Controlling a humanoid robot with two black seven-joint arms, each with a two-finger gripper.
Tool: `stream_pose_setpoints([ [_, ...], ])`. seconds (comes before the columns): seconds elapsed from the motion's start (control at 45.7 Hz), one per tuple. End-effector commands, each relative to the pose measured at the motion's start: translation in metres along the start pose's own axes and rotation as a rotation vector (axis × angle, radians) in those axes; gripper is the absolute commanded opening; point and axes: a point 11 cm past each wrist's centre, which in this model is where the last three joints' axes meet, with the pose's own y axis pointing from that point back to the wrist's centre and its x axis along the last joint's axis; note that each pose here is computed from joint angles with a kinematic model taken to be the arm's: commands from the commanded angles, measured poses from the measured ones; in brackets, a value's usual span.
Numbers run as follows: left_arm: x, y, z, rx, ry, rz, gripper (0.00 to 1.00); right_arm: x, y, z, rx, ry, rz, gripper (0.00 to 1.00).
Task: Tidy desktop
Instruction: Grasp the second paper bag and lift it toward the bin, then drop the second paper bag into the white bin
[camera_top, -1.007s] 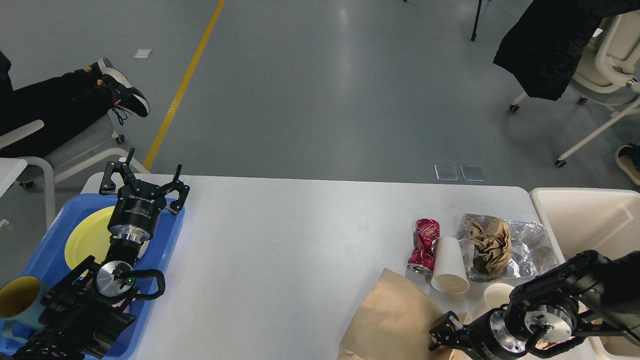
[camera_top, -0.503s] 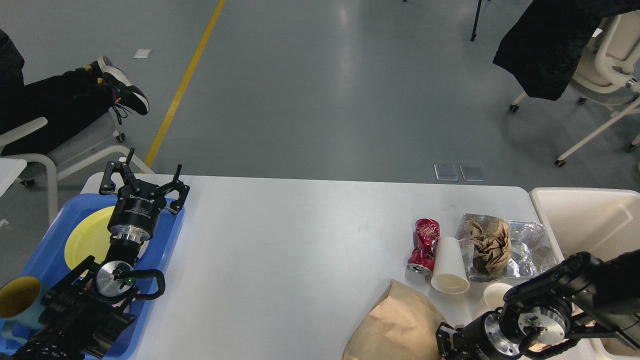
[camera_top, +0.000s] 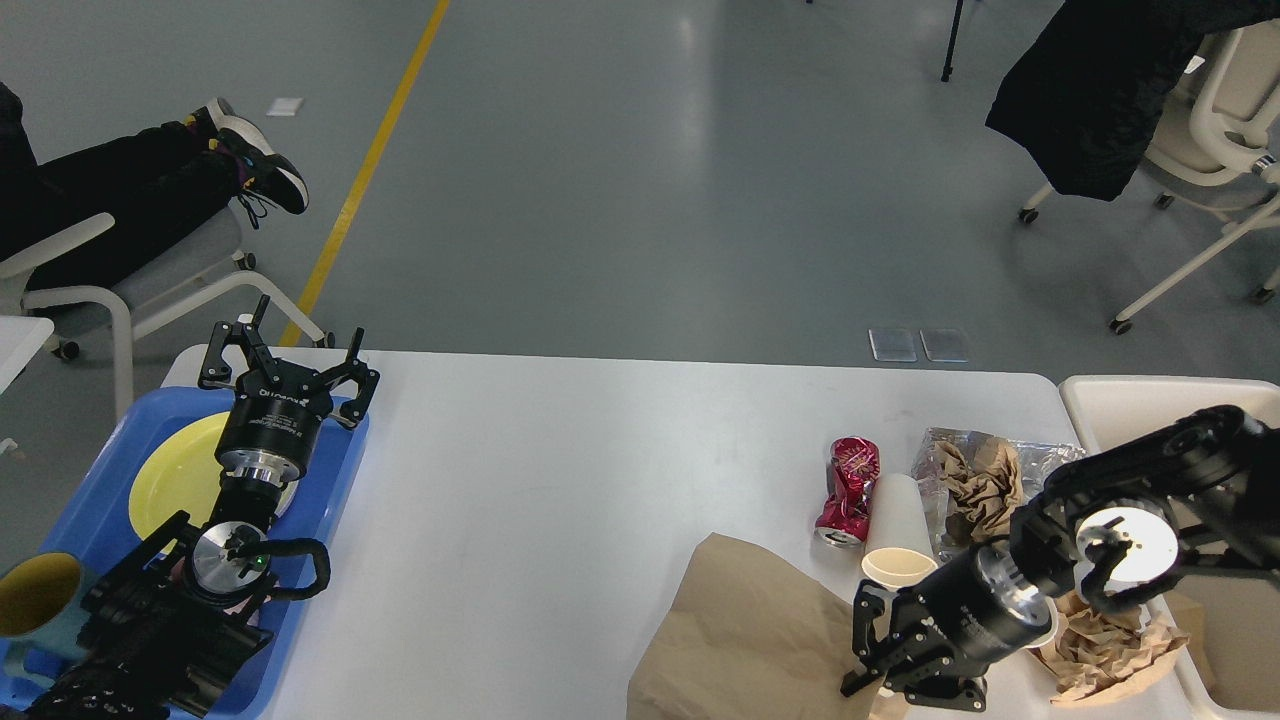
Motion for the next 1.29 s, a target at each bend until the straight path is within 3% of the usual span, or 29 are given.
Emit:
stream_pose_setpoints([
  [0.0,0.0,0.0,0.0,0.0,0.0,0.001,0.96,-0.009,0.037,-0.028,-0.007,0.087,-0.021,0.0],
  [0.131,0.0,0.0,0.0,0.002,-0.001,0.0,0.96,-0.016,0.092,-0.059,-0.126,0.228,0.049,0.0],
  [0.416,0.0,0.0,0.0,0.0,0.0,-0.001,0.96,-0.045,0.23,-0.109,-0.164,0.395,0.332,0.0],
  [0.744,0.0,0.0,0.0,0.0,0.0,0.001,0.96,-0.013,0.262,-0.09,-0.168,0.295,0.549,0.0],
  [0.919,0.0,0.0,0.0,0.0,0.0,0.001,0.96,0.023,0.3,-0.052,-0.199,0.168,0.758,0.0],
  [1.029,0.0,0.0,0.0,0.0,0.0,-0.001,0.96,0.059,0.319,0.004,-0.182,0.021,0.873,0.0],
  [1.27,0.0,0.0,0.0,0.0,0.0,-0.001,0.96,0.117,0.307,0.124,-0.246,-0.22,1.057,0.0],
])
